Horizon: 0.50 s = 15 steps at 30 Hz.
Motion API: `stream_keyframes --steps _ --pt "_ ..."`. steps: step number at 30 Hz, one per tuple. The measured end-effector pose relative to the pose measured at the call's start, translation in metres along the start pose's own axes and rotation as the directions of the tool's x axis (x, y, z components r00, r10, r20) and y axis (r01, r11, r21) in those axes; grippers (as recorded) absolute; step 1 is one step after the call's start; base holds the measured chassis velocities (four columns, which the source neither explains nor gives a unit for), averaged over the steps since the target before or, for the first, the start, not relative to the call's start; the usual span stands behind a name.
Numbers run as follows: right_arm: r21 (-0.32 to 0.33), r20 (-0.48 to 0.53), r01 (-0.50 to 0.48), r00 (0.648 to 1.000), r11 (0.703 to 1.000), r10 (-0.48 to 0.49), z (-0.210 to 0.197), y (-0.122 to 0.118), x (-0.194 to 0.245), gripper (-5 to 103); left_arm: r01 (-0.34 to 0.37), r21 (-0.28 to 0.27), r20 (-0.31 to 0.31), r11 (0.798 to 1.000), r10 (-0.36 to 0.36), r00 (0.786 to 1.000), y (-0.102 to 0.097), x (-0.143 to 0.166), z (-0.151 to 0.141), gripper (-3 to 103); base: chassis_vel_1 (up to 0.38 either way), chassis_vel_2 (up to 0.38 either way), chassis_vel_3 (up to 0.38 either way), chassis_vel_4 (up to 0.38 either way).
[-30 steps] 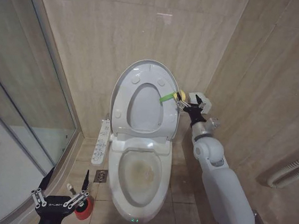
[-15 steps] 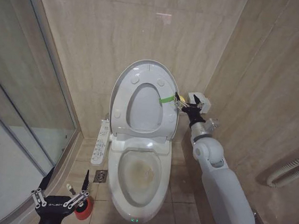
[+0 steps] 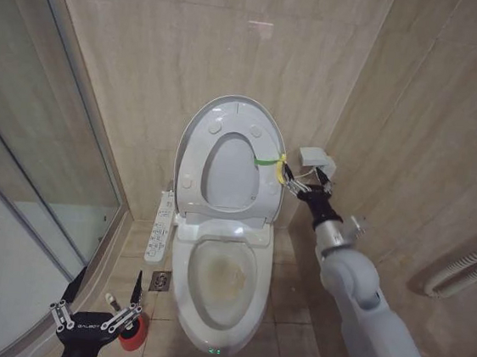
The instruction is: Open the toilet lid, clean the toilet bowl with a toilet brush, close the toilet lid, and flush.
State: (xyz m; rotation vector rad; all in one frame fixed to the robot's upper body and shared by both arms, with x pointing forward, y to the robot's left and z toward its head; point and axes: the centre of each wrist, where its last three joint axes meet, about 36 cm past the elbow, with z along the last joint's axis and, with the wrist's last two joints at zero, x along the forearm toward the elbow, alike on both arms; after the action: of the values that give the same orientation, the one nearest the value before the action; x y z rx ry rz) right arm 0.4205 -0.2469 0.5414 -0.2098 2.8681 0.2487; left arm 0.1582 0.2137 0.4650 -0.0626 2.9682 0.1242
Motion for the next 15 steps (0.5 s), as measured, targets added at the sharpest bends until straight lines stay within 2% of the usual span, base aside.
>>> stream_keyframes --steps 7,10,15 --pt "0.058 -0.063 -0.054 0.996 0.997 0.058 0.015 0.005 0.039 100 0.000 0.000 0.000 1.000 0.000 1.000 0.000 0.000 0.000 100 0.000 0.000 0.000 0.000" --pt "0.093 -0.110 -0.089 0.989 0.992 0.099 0.030 0.003 0.070 100 0.000 0.000 0.000 1.000 0.000 1.000 0.000 0.000 0.000 100 0.000 0.000 0.000 0.000" --pt "0.117 -0.156 -0.140 0.975 0.983 0.158 0.039 0.005 0.107 100 0.000 0.000 0.000 1.000 0.000 1.000 0.000 0.000 0.000 100 0.000 0.000 0.000 0.000"
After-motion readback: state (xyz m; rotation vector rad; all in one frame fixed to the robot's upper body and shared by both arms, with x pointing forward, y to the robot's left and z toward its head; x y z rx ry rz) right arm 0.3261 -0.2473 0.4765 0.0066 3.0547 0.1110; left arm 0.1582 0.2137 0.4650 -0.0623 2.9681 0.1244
